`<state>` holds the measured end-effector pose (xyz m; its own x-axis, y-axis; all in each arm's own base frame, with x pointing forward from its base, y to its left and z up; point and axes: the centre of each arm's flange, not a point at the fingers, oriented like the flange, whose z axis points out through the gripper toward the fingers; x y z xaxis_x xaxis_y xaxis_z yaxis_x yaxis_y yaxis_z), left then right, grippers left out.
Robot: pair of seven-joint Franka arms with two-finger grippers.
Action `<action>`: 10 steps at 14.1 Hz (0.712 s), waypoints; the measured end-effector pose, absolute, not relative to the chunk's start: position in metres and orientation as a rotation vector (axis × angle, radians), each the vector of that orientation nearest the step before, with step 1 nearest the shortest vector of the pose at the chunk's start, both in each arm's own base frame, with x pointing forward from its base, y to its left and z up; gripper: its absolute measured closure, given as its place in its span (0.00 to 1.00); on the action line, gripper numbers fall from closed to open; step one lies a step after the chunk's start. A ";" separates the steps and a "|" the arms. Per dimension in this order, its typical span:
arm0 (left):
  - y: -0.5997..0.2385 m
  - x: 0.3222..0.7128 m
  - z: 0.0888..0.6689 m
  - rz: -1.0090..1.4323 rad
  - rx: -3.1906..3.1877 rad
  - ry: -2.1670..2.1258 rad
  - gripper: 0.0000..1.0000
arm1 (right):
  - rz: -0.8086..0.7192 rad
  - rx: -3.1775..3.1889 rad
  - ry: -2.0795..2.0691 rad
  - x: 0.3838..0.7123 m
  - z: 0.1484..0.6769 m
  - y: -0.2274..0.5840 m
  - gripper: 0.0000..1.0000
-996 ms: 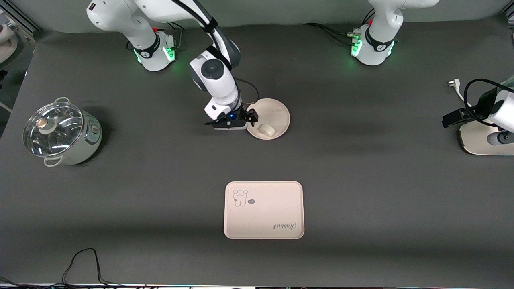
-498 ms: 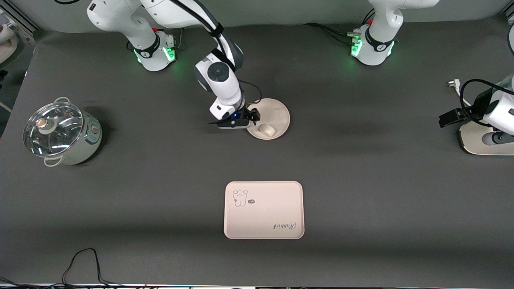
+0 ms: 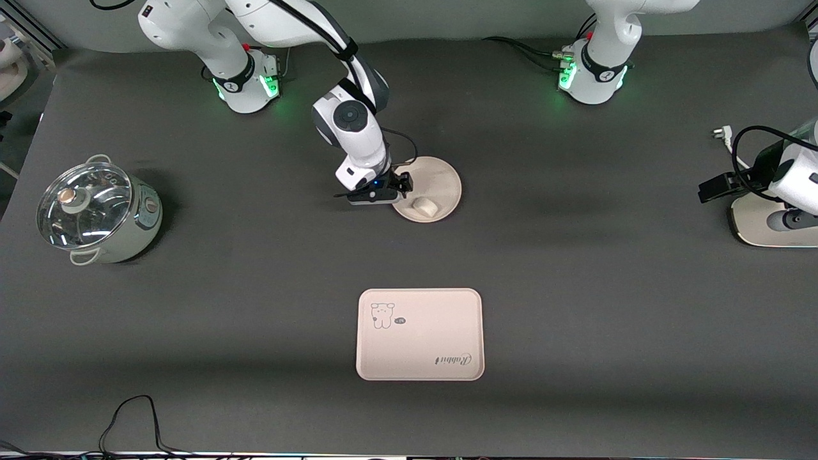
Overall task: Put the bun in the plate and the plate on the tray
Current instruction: 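Lower the right gripper and pinch the plate rim, then carry the plate with the right gripper onto the white tray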
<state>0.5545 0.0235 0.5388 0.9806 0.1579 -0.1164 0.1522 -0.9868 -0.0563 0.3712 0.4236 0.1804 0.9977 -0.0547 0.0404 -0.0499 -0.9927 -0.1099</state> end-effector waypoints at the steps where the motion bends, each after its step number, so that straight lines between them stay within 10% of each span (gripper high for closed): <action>1: 0.023 0.554 0.539 0.188 -3.079 -0.241 0.00 | -0.066 -3.031 0.080 0.371 0.180 0.424 0.26; 7: 0.022 0.554 0.539 0.190 -3.079 -0.237 0.00 | -0.068 -3.027 0.080 0.371 0.182 0.425 0.90; 10: 0.022 0.554 0.539 0.191 -3.079 -0.237 0.00 | -0.072 -3.021 0.087 0.373 0.185 0.425 0.93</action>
<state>0.5542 0.0221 0.5385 0.9806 0.1554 -0.1194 0.1495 -0.9871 -0.0566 0.3725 0.4252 0.1846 0.9972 -0.0601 0.0440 -0.0545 -0.9913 -0.1198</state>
